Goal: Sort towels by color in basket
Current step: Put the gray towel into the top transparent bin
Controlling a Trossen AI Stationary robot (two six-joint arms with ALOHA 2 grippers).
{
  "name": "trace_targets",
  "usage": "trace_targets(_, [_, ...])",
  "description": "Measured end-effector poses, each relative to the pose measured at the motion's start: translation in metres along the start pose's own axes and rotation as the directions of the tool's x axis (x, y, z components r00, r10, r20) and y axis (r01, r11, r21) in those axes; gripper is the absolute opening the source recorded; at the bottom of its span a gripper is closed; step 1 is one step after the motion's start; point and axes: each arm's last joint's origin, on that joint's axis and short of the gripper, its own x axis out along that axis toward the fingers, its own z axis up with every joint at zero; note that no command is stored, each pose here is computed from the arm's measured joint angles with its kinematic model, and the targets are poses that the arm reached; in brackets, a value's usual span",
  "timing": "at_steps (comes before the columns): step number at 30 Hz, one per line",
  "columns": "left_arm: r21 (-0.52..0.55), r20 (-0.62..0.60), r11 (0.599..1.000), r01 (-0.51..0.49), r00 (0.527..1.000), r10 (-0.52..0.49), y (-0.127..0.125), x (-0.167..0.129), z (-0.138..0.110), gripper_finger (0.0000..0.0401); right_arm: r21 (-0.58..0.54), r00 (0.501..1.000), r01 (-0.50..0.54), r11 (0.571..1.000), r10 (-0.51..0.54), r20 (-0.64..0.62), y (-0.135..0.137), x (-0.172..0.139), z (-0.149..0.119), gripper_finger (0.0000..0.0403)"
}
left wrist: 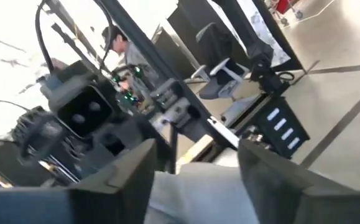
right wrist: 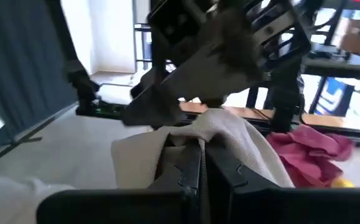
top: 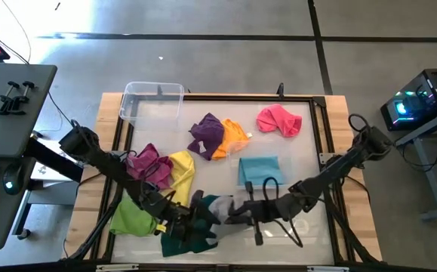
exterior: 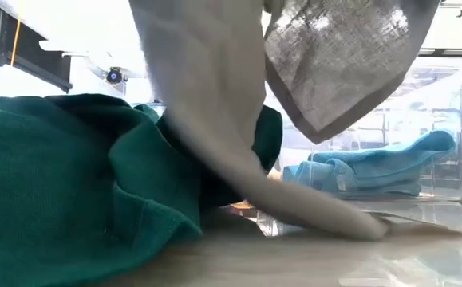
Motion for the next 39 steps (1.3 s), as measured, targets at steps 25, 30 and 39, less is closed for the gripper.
trace_targets(25, [-0.072, 0.004, 0.991, -0.11, 0.994, 0.11, -0.015, 0.024, -0.039, 0.0255, -0.175, 0.987, -0.101, 0.979, 0.121, 0.109, 0.005, 0.003, 0.006, 0.0005])
trace_targets(30, [-0.141, 0.01, 0.984, -0.105, 0.994, 0.107, -0.015, 0.024, -0.039, 0.0193, -0.194, 0.987, -0.094, 0.977, 0.117, 0.108, 0.004, 0.004, 0.006, 0.0032])
trace_targets(39, [-0.118, -0.09, 0.978, -0.171, 0.983, 0.161, -0.023, 0.02, -0.033, 0.0013, -0.267, 0.964, -0.075, 0.961, 0.138, 0.226, 0.009, -0.028, 0.042, 0.0131])
